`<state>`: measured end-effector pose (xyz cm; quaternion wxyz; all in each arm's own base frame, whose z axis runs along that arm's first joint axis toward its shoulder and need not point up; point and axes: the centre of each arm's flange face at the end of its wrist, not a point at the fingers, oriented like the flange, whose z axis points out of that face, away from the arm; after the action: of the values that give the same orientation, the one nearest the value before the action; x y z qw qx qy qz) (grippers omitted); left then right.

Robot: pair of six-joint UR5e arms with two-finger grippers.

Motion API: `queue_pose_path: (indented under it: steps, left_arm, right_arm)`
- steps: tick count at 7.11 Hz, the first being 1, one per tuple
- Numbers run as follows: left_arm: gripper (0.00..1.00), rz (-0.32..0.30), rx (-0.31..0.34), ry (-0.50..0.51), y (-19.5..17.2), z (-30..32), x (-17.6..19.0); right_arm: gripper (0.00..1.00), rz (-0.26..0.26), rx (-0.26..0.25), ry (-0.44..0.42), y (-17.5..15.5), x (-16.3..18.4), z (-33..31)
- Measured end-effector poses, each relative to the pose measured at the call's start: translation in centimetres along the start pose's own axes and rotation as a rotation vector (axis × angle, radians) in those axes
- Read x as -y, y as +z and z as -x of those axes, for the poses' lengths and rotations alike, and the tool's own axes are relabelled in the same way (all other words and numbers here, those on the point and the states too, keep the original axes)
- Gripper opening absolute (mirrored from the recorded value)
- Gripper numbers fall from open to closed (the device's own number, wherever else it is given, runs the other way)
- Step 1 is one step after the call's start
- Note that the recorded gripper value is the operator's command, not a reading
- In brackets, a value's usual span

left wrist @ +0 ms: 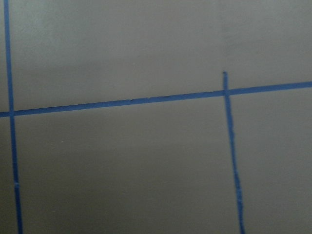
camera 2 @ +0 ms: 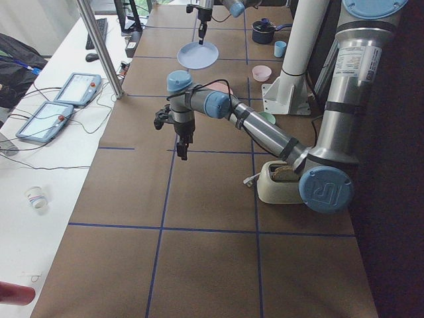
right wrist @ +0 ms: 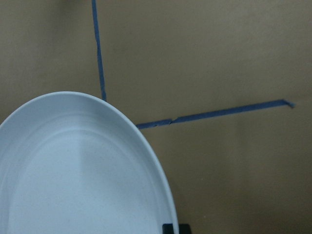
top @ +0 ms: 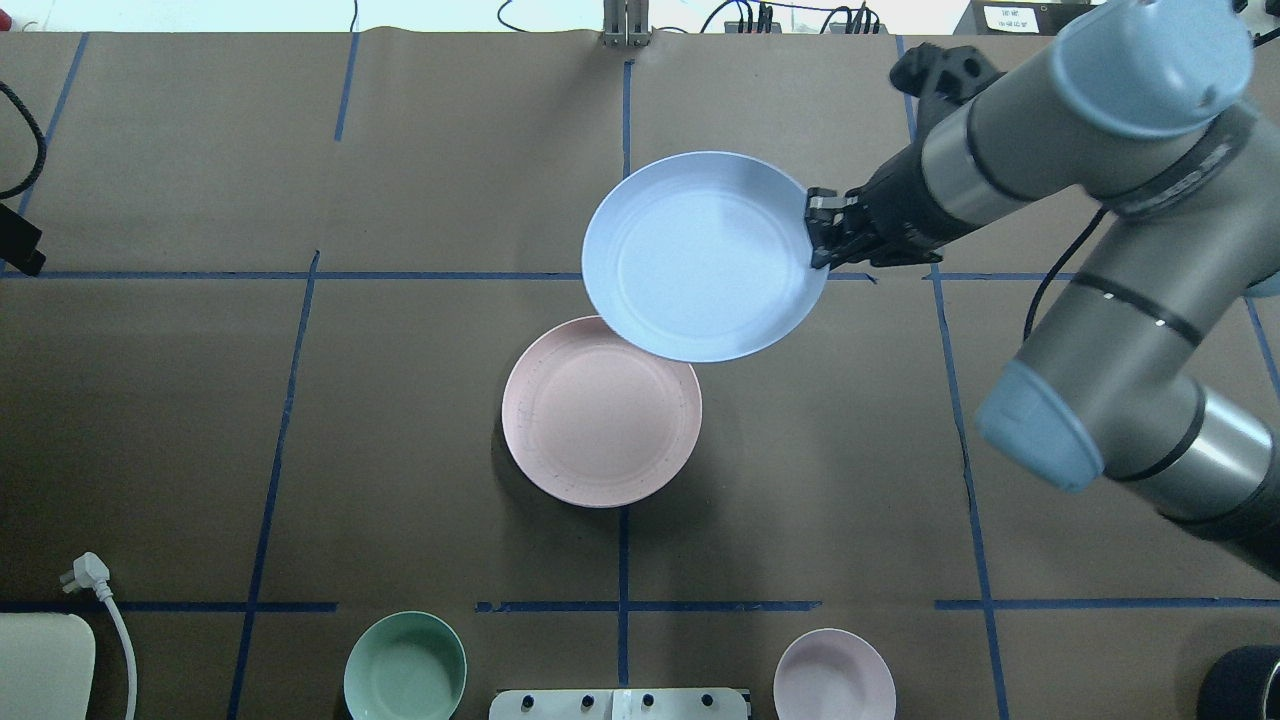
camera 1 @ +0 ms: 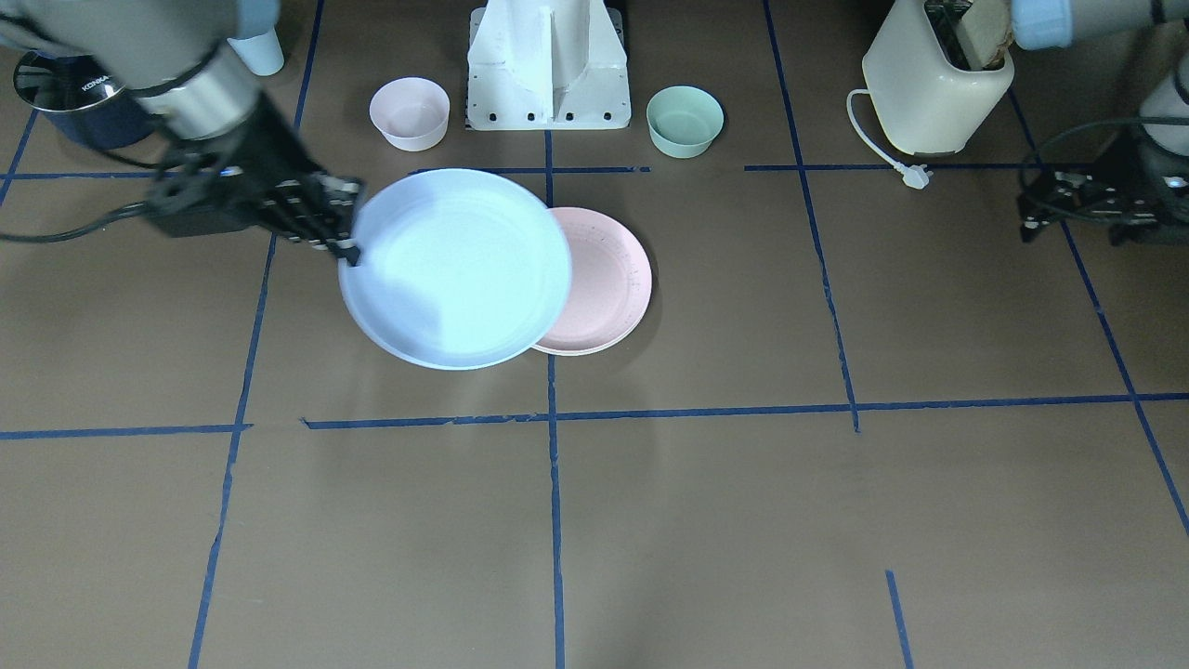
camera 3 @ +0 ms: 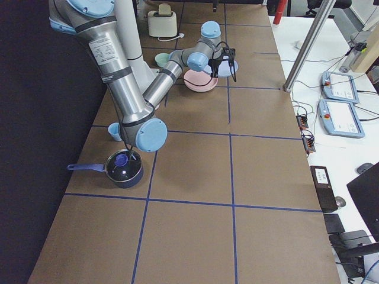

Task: Stack three plates with pink and blue
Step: 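Lift the light blue plate with the right gripper and carry it over the pink plate, then lower the light blue plate onto the pink plate and open the right gripper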

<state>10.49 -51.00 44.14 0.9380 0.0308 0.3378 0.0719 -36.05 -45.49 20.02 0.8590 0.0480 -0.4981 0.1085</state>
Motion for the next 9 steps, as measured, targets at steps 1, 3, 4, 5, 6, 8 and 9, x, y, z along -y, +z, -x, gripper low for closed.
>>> queue_pose_path:
  steps: [1, 3, 4, 5, 6, 8, 9]
  left_arm:
    - [1.00, -0.001, -0.013, 0.021, 0.9, 2.7, 0.2]
    - [1.00, -0.024, -0.030, 0.042, 3.0, 6.8, -0.4]
    - [1.00, -0.029, -0.028, 0.047, 3.7, 8.6, -0.5]
    - [1.00, -0.029, -0.022, 0.058, 4.0, 10.7, -0.5]
    - [1.00, -0.028, -0.017, 0.066, 4.1, 12.3, -0.6]
    - [1.00, -0.030, -0.014, 0.067, 4.0, 13.5, -0.7]
    - [1.00, -0.031, -0.014, 0.067, 4.0, 13.6, -0.7]
  right_arm:
    - [0.00, -0.009, -0.014, -0.001, 2.1, -2.8, 1.8]
    - [0.00, -0.006, -0.040, -0.010, 5.5, -6.7, 3.3]
    - [0.00, 0.009, -0.049, -0.023, 6.8, -8.4, 3.8]
    - [0.00, 0.023, -0.056, -0.035, 7.9, -9.6, 4.2]
    - [0.00, 0.030, -0.062, -0.042, 8.7, -10.2, 4.6]
    - [0.01, 0.027, -0.075, -0.048, 10.2, -10.2, 5.8]
    - [0.06, 0.019, -0.079, -0.049, 10.6, -10.1, 6.2]
